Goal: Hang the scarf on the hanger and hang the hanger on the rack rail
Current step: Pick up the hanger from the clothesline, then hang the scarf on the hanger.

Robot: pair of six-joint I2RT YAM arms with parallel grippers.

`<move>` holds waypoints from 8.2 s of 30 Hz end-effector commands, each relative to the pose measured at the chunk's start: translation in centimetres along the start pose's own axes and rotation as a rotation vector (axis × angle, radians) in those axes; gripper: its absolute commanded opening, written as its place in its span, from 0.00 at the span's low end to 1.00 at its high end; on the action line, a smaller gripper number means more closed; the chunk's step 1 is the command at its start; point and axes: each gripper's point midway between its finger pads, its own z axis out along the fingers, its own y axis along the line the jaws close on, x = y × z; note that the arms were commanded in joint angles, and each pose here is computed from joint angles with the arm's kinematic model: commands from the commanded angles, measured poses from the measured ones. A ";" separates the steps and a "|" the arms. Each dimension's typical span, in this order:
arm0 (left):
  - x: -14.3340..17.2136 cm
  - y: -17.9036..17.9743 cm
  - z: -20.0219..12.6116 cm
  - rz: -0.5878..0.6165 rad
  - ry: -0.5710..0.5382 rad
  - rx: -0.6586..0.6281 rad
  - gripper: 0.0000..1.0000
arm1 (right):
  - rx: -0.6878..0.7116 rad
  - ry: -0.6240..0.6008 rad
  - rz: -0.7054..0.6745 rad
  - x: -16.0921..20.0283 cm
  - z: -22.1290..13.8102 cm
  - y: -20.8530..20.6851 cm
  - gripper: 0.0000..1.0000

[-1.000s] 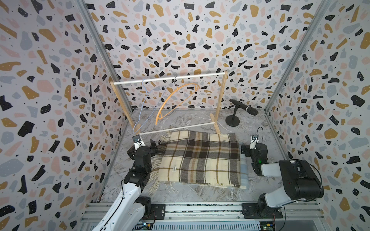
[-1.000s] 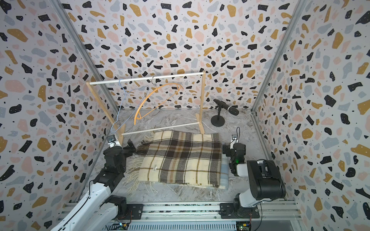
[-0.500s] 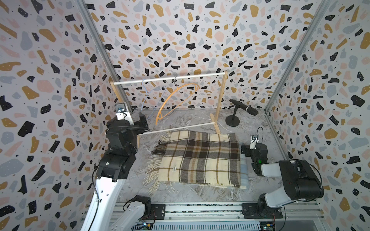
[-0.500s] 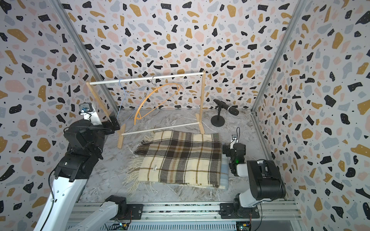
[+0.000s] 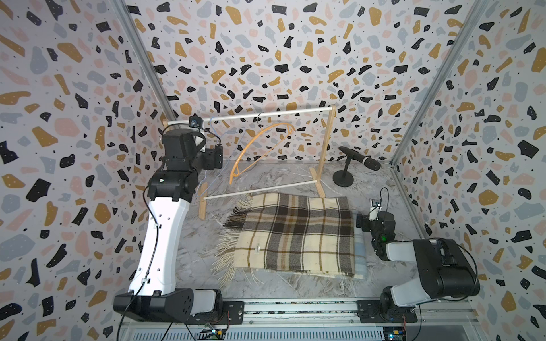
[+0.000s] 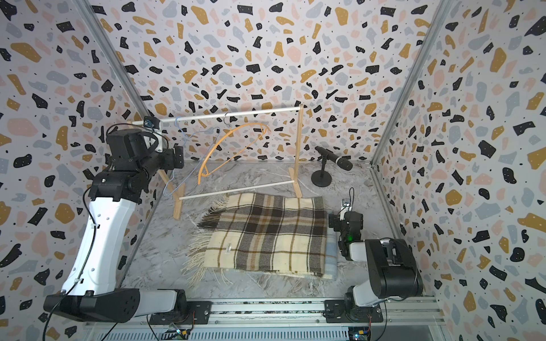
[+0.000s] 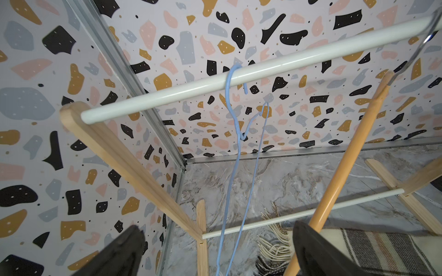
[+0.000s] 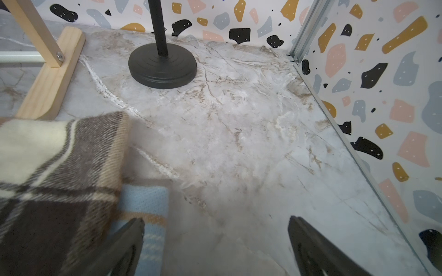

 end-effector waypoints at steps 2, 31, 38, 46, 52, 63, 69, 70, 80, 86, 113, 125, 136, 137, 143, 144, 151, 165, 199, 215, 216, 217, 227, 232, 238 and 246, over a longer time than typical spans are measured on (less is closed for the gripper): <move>-0.9 -0.3 0.7 -0.014 0.008 0.112 1.00 | 0.021 -0.064 0.028 -4.7 -2.0 -1.0 1.00; 2.6 -3.7 10.0 -0.067 0.180 0.353 0.53 | -0.525 -0.185 0.382 -14.2 -11.6 5.6 0.97; 2.0 -3.4 9.5 -0.064 0.156 0.341 0.22 | -0.513 -0.184 0.371 -14.0 -11.6 5.4 0.95; 1.4 -3.9 8.8 -0.072 0.123 0.373 0.16 | -0.502 -0.185 0.362 -13.9 -11.6 5.3 0.95; 1.8 -4.1 8.8 -0.085 0.119 0.375 0.32 | -0.498 -0.187 0.360 -13.9 -11.6 5.2 0.95; 3.9 -4.2 10.4 -0.098 0.160 0.364 0.41 | -0.498 -0.187 0.359 -13.9 -11.5 5.2 0.95; 3.4 -4.5 10.1 -0.111 0.135 0.388 0.11 | -0.498 -0.189 0.356 -13.9 -11.5 5.3 0.95; 3.1 -4.5 9.8 -0.110 0.125 0.388 0.09 | -0.498 -0.188 0.356 -13.9 -11.5 5.3 0.95; 0.2 -3.6 6.3 -0.105 -0.009 0.359 0.00 | -0.507 -0.184 0.357 -13.8 -11.2 5.4 0.95; 0.0 -3.0 4.6 -0.105 -0.056 0.327 0.00 | -0.511 -0.184 0.356 -13.8 -11.3 5.5 0.95; 10.0 -2.7 -9.9 -0.249 -0.072 0.196 0.00 | -0.685 -0.223 0.571 -16.9 -13.2 6.9 0.95; 2.4 -7.4 -17.3 -0.378 -0.288 0.593 0.00 | -0.866 -0.294 0.741 -20.6 -15.8 7.6 0.95; 1.4 -14.4 -16.8 -0.459 -0.252 0.944 0.00 | -1.064 -0.337 0.877 -23.3 -17.4 9.2 0.93; 1.4 -15.3 -16.6 -0.459 -0.245 0.972 0.00 | -1.093 -0.344 0.898 -23.7 -17.6 9.6 0.93; 1.3 -20.6 -16.5 -0.452 -0.210 1.126 0.00 | -1.267 -0.350 1.056 -25.6 -17.5 11.9 0.88; 1.3 -21.3 -16.5 -0.453 -0.204 1.144 0.00 | -1.301 -0.359 1.071 -26.0 -17.7 12.3 0.87; 1.7 -24.8 -16.4 -0.457 -0.162 1.225 0.00 | -1.407 -0.287 1.052 -26.5 -18.0 17.4 0.84; 2.4 -28.1 -15.2 -0.493 -0.105 1.284 0.00 | -1.475 -0.277 1.034 -27.5 -19.4 21.2 0.76; 3.2 -27.1 -12.9 -0.518 -0.163 1.148 0.12 | -1.460 -0.224 1.064 -25.7 -19.4 21.8 0.00; 8.9 -25.6 -12.1 -0.489 -0.132 1.041 0.00 | -1.188 -0.227 0.928 -21.7 -17.4 19.4 0.66; 9.4 -25.5 -12.0 -0.492 -0.129 1.029 0.00 | -1.140 -0.210 0.908 -21.1 -16.9 19.1 0.69; 10.0 -25.3 -11.9 -0.494 -0.126 1.019 0.00 | -1.092 -0.188 0.890 -20.4 -16.5 18.7 0.71; 17.1 -25.8 -9.2 -0.531 -0.042 0.889 0.00 | -0.582 0.126 0.594 -10.2 -13.5 12.8 0.86; 20.0 -26.8 -7.7 -0.547 0.002 0.810 0.00 | -0.445 0.276 0.447 -4.7 -12.9 10.7 0.93; 21.8 -28.0 -6.3 -0.557 0.031 0.753 0.00 | -0.370 0.354 0.423 -1.3 -11.4 9.4 0.97; 23.4 -28.4 -4.5 -0.576 0.055 0.678 0.00 | -0.397 0.484 0.477 2.0 -9.8 9.7 0.95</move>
